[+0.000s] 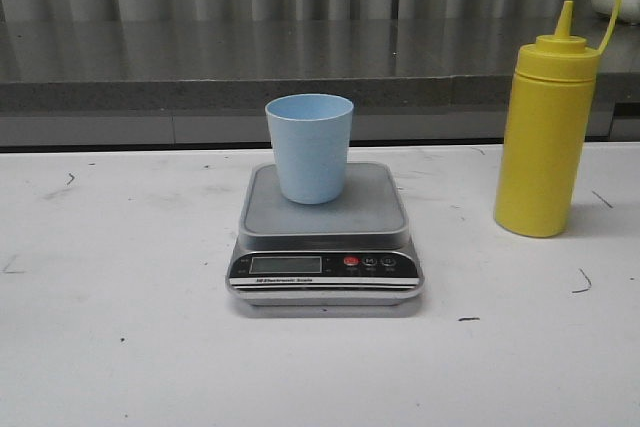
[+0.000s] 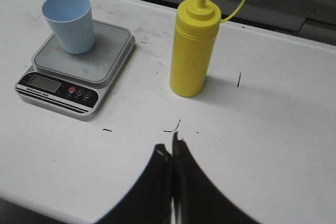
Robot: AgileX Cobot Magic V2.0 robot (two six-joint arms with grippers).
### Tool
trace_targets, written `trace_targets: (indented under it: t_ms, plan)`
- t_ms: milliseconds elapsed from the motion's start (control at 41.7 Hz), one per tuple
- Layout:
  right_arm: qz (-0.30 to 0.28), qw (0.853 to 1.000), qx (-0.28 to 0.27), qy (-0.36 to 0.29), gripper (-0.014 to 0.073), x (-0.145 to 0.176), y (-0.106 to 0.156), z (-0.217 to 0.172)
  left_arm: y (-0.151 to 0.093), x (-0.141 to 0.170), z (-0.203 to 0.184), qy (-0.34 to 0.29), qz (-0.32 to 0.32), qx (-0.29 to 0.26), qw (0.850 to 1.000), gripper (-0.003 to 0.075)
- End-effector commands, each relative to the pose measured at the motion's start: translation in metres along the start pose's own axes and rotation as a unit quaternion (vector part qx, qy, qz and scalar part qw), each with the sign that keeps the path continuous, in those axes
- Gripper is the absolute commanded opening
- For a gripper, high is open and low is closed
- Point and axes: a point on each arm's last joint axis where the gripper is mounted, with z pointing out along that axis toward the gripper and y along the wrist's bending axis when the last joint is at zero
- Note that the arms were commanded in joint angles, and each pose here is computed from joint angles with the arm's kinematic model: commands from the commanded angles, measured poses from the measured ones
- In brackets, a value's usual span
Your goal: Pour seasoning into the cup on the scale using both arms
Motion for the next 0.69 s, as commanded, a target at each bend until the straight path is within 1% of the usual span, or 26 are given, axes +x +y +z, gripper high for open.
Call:
trace_targets:
  t_ms: [0, 671]
  plan:
    - [-0.012, 0.999, 0.001, -0.045, -0.0120, -0.0127, -0.0002, -0.0041, -0.0003, -0.0091, -0.0015, -0.092, -0.006, 0.005, 0.996, -0.0020]
    - [-0.012, 0.999, 0.001, -0.044, -0.0120, -0.0126, -0.0002, -0.0041, 0.0003, -0.0093, -0.0014, -0.096, -0.006, 0.001, 0.995, -0.0020]
